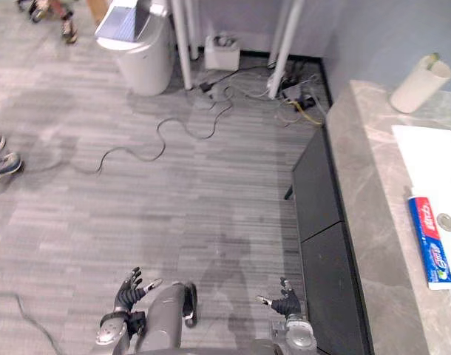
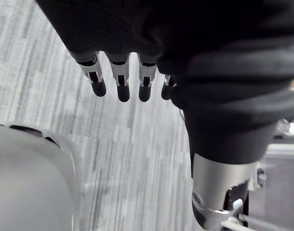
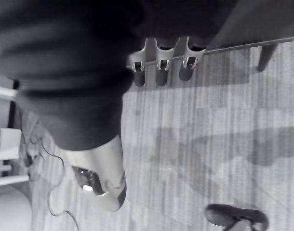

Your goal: Organize washtable

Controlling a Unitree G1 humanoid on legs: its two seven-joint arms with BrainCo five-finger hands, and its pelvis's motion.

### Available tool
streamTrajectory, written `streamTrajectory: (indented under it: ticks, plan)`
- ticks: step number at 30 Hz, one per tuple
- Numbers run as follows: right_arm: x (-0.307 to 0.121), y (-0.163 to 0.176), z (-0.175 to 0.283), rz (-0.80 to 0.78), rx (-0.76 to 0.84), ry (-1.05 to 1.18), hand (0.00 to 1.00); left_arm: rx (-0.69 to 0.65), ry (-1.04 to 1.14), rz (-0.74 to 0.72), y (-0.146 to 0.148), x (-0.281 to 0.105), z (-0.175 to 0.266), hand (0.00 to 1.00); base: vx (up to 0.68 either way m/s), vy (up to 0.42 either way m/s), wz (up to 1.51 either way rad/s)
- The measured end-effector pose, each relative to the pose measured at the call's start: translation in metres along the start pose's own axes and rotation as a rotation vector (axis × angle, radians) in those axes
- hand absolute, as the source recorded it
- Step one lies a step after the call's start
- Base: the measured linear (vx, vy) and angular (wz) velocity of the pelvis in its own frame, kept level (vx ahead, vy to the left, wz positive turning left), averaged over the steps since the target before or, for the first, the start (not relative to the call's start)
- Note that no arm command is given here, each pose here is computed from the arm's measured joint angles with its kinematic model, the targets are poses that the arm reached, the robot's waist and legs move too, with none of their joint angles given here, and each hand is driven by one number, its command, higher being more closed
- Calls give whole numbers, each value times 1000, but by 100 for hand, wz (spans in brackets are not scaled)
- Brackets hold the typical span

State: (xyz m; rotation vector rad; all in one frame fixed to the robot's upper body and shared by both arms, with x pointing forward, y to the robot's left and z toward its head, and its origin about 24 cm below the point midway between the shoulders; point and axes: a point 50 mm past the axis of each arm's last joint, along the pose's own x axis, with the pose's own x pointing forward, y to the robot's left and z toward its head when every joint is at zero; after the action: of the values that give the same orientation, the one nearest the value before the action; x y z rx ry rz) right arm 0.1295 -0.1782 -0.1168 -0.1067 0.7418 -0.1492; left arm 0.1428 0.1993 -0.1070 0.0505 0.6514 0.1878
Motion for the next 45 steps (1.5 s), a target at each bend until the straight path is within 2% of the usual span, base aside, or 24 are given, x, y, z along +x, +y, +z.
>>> streamTrajectory:
  ticks: [2, 8, 11, 19, 25, 34, 40, 45]
  plan:
    - [-3, 5, -5, 19, -19, 15, 0, 11, -1, -16, -4, 0, 0, 0, 219, 35, -88]
    - [6, 20, -3, 104, -88, 28, 0, 36, 49, 9, 10, -2, -12, 0, 281, -76, -69]
    - [9, 5, -3, 84, -140, 27, 0, 0, 115, 12, 4, -6, -27, 0, 364, -63, -63]
    - [7, -8, -6, 38, -130, 30, 0, -20, 92, -16, -5, -2, -21, 0, 270, -18, -84]
    - [7, -14, -10, 11, -99, 58, 0, -32, 116, -8, -5, -8, -30, 0, 224, 228, -134]
    - [2, 0, -8, 38, -97, 38, 0, -16, 123, 12, -1, -11, -35, 0, 203, 277, -109]
    - [12, 7, 4, 78, -165, 9, 0, 23, 135, 8, 2, -5, -35, 0, 101, 48, -91]
    - [13, -17, -9, 41, -227, 69, 0, 28, 159, -30, -10, -5, -39, 0, 99, -16, -24]
